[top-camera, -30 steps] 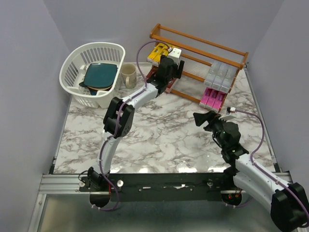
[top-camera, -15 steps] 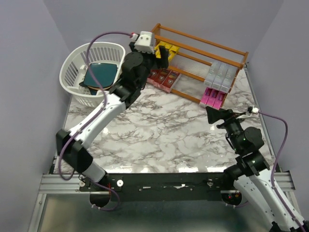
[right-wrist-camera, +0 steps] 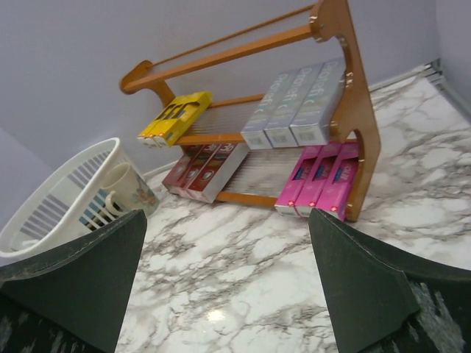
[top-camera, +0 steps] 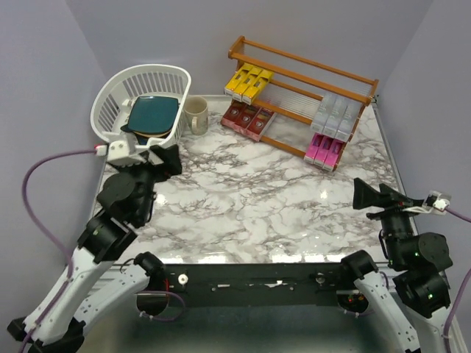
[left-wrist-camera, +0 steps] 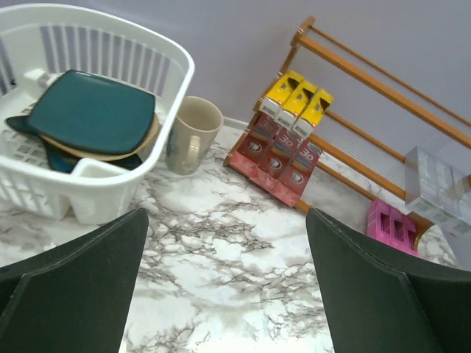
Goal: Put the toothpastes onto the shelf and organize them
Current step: Reset both arms
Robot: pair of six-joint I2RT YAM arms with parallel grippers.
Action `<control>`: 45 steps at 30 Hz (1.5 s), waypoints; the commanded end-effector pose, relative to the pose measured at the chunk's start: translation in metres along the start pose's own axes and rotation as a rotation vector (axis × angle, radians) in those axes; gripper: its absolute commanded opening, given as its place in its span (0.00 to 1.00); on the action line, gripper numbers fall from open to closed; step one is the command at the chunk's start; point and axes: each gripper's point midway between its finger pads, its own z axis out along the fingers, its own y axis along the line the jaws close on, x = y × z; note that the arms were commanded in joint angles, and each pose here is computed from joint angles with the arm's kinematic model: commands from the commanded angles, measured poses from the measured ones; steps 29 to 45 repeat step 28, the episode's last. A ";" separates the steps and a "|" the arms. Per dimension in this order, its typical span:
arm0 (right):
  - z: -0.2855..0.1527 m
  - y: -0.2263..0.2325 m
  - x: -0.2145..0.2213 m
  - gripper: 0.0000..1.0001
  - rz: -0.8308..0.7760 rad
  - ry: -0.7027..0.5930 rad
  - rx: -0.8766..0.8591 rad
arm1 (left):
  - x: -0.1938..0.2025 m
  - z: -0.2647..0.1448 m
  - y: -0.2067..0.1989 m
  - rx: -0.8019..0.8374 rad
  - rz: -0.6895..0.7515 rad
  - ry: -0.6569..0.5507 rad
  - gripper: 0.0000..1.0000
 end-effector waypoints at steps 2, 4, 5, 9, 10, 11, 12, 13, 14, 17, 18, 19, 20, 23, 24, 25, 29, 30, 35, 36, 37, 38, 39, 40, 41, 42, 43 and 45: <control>-0.023 -0.033 -0.015 1.00 -0.136 -0.026 0.125 | 0.011 -0.059 0.076 -0.192 0.012 0.005 0.99; -0.027 -0.037 -0.020 1.00 -0.145 -0.052 0.138 | 0.011 -0.070 0.092 -0.223 0.021 -0.029 0.99; -0.026 -0.035 -0.021 1.00 -0.151 -0.059 0.131 | 0.015 -0.078 0.100 -0.220 0.006 -0.056 0.99; -0.027 -0.035 -0.019 1.00 -0.163 -0.113 0.092 | 0.015 -0.089 0.114 -0.218 -0.033 -0.136 0.99; -0.028 -0.034 -0.019 1.00 -0.157 -0.122 0.082 | 0.014 -0.090 0.117 -0.229 -0.037 -0.149 0.99; -0.027 -0.033 -0.018 1.00 -0.156 -0.123 0.077 | 0.013 -0.092 0.119 -0.231 -0.046 -0.165 0.99; -0.028 -0.034 -0.019 1.00 -0.156 -0.128 0.077 | 0.012 -0.092 0.120 -0.235 -0.043 -0.169 0.99; -0.027 -0.035 -0.017 1.00 -0.156 -0.127 0.079 | 0.011 -0.093 0.122 -0.245 -0.044 -0.178 0.99; -0.028 -0.035 -0.018 1.00 -0.152 -0.140 0.081 | 0.011 -0.094 0.123 -0.248 -0.043 -0.183 0.99; -0.028 -0.037 -0.018 1.00 -0.154 -0.152 0.082 | 0.012 -0.092 0.126 -0.262 -0.028 -0.197 0.99; -0.029 -0.037 -0.018 1.00 -0.153 -0.155 0.081 | 0.011 -0.093 0.127 -0.267 -0.027 -0.200 0.99; -0.029 -0.037 -0.018 1.00 -0.152 -0.159 0.082 | 0.012 -0.092 0.128 -0.270 -0.021 -0.201 0.99; -0.029 -0.037 -0.019 1.00 -0.153 -0.163 0.082 | 0.011 -0.091 0.127 -0.269 -0.020 -0.210 0.99; -0.030 -0.039 -0.021 1.00 -0.155 -0.173 0.091 | 0.008 -0.087 0.125 -0.262 -0.005 -0.227 0.99; -0.030 -0.040 -0.020 1.00 -0.154 -0.175 0.095 | 0.009 -0.085 0.126 -0.266 0.005 -0.231 0.99; -0.031 -0.041 -0.021 1.00 -0.153 -0.180 0.098 | 0.007 -0.084 0.127 -0.272 0.012 -0.238 0.99; -0.031 -0.042 -0.021 1.00 -0.152 -0.186 0.098 | 0.004 -0.080 0.126 -0.262 0.017 -0.262 0.99; -0.031 -0.042 -0.021 1.00 -0.152 -0.186 0.098 | 0.004 -0.080 0.126 -0.262 0.017 -0.262 0.99; -0.031 -0.042 -0.021 1.00 -0.152 -0.186 0.098 | 0.004 -0.080 0.126 -0.262 0.017 -0.262 0.99; -0.031 -0.042 -0.021 1.00 -0.152 -0.186 0.098 | 0.004 -0.080 0.126 -0.262 0.017 -0.262 0.99; -0.031 -0.042 -0.021 1.00 -0.152 -0.186 0.098 | 0.004 -0.080 0.126 -0.262 0.017 -0.262 0.99; -0.031 -0.042 -0.021 1.00 -0.152 -0.186 0.098 | 0.004 -0.080 0.126 -0.262 0.017 -0.262 0.99; -0.031 -0.042 -0.021 1.00 -0.152 -0.186 0.098 | 0.004 -0.080 0.126 -0.262 0.017 -0.262 0.99; -0.031 -0.042 -0.021 1.00 -0.152 -0.186 0.098 | 0.004 -0.080 0.126 -0.262 0.017 -0.262 0.99; -0.031 -0.042 -0.021 1.00 -0.152 -0.186 0.098 | 0.004 -0.080 0.126 -0.262 0.017 -0.262 0.99; -0.031 -0.042 -0.021 1.00 -0.152 -0.186 0.098 | 0.004 -0.080 0.126 -0.262 0.017 -0.262 0.99; -0.031 -0.042 -0.021 1.00 -0.152 -0.186 0.098 | 0.004 -0.080 0.126 -0.262 0.017 -0.262 0.99; -0.031 -0.042 -0.021 1.00 -0.152 -0.186 0.098 | 0.004 -0.080 0.126 -0.262 0.017 -0.262 0.99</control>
